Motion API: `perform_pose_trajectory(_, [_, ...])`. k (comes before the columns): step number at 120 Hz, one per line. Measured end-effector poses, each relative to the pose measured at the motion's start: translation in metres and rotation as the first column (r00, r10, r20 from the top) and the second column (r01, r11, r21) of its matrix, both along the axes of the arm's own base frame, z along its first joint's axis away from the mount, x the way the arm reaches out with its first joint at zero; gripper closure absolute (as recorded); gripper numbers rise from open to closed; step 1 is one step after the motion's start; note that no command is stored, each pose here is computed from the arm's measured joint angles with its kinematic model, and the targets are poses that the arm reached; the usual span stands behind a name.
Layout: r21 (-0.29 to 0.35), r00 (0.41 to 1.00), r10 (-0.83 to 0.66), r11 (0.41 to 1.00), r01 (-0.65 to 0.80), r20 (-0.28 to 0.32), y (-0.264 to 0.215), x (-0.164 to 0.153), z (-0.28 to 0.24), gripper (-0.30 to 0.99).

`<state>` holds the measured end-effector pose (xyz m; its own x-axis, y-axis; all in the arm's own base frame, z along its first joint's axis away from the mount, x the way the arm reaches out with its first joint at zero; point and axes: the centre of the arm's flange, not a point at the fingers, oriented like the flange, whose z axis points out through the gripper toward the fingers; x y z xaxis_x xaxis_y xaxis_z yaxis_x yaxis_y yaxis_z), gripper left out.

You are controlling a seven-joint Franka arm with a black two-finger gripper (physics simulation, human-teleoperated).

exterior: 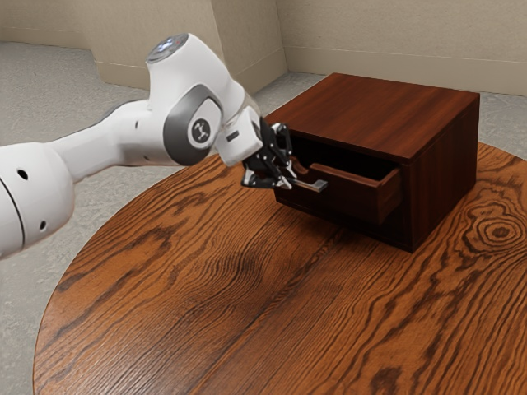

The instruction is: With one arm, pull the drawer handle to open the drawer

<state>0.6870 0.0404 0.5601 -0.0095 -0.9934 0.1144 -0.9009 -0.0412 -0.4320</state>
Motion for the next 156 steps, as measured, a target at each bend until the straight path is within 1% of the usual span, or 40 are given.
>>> perform_pose_trajectory(78, [-0.006, 1.0, 0.022, 1.0, -0.022, -0.016, -0.001, -0.027, -0.001, 0.67])
perform_pose_trajectory(156, [-0.009, 0.999, 0.045, 0.999, -0.045, -0.02, -0.005, -0.054, -0.006, 0.66])
